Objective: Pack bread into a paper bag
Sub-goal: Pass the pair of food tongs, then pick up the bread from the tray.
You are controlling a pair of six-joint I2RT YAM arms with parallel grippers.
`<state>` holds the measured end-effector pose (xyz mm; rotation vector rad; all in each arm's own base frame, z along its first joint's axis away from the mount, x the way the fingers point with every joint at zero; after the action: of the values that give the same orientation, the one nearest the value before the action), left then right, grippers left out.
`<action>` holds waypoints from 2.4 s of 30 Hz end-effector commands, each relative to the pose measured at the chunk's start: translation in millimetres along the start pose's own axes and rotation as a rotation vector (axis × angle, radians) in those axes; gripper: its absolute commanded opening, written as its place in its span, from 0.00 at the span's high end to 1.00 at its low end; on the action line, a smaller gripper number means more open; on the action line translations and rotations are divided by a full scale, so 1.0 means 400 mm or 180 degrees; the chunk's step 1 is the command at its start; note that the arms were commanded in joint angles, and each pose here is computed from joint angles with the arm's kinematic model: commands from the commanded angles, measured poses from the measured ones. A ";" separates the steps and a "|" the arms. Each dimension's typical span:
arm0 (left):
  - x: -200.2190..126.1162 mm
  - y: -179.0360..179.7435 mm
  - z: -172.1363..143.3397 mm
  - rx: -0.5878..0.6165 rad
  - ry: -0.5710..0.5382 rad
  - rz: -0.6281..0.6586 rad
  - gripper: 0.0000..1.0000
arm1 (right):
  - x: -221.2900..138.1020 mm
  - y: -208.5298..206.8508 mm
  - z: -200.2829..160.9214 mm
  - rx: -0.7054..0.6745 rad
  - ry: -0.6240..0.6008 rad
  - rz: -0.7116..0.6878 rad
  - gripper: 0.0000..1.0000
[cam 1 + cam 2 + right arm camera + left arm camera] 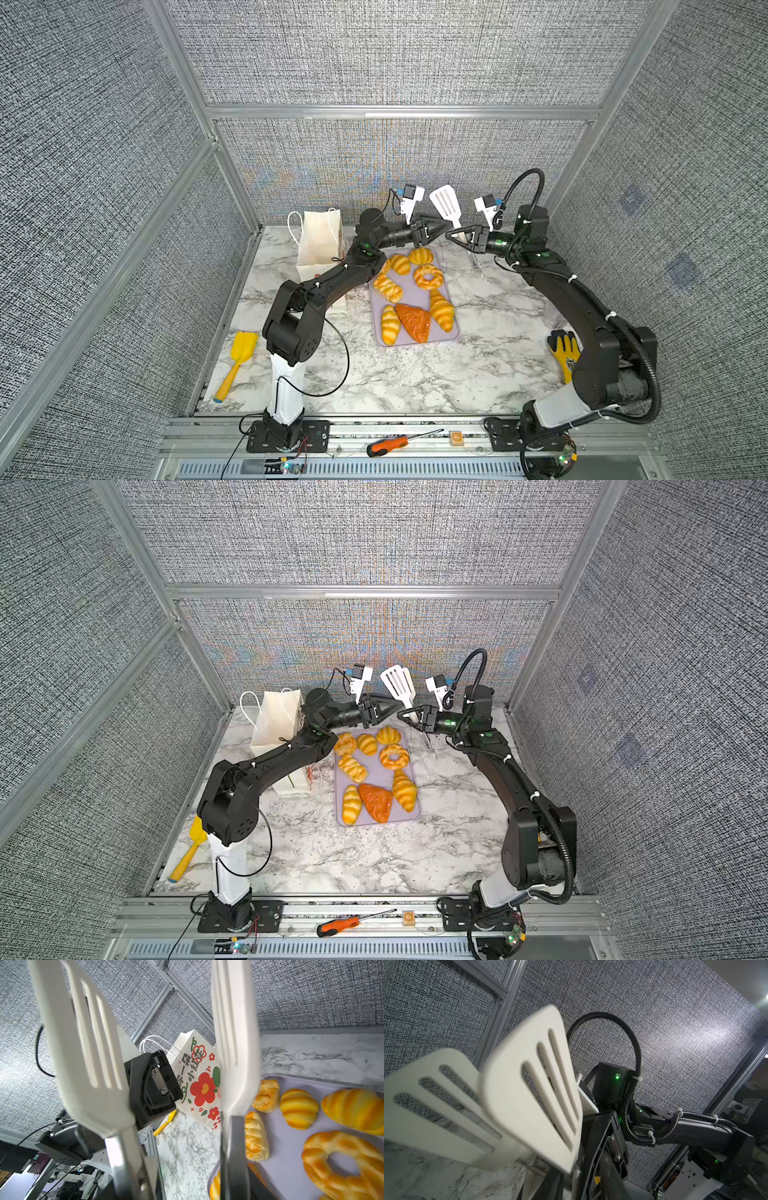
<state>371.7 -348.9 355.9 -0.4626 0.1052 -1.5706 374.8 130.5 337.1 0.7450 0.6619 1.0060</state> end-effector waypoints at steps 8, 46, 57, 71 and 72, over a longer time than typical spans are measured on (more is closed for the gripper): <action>-0.046 -0.019 0.039 0.0174 -0.0053 0.0278 0.64 | -0.045 -0.070 -0.023 -0.0128 0.0110 -0.1110 0.41; -0.285 -0.100 0.106 0.0911 0.0601 0.3045 0.21 | -0.043 -0.067 -0.305 -0.1098 0.1515 -0.3732 0.38; -0.455 -0.239 0.157 0.1173 0.0432 0.3862 0.06 | -0.052 -0.043 -0.415 -0.0941 0.1697 -0.4011 0.35; -0.656 -0.366 0.152 0.1125 0.0316 0.4944 0.02 | -0.055 -0.060 -0.512 -0.0607 0.1985 -0.4294 0.35; -0.665 -0.368 0.149 0.1105 0.0318 0.5002 0.02 | -0.055 -0.063 -0.517 -0.0590 0.2005 -0.4304 0.35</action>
<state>254.1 -78.9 409.3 0.0377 0.1569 -0.1222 223.4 154.0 202.1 -0.2966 1.2946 0.0302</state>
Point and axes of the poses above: each gripper's point midway between its finger pads, its own x axis out along the fingers, its own y axis along the line the jaws close on, z = x × y, the point moved 7 cm from there along -x, back along the fingers, and after that the axes turned 8 degrees about x, right-handed, at the moved point
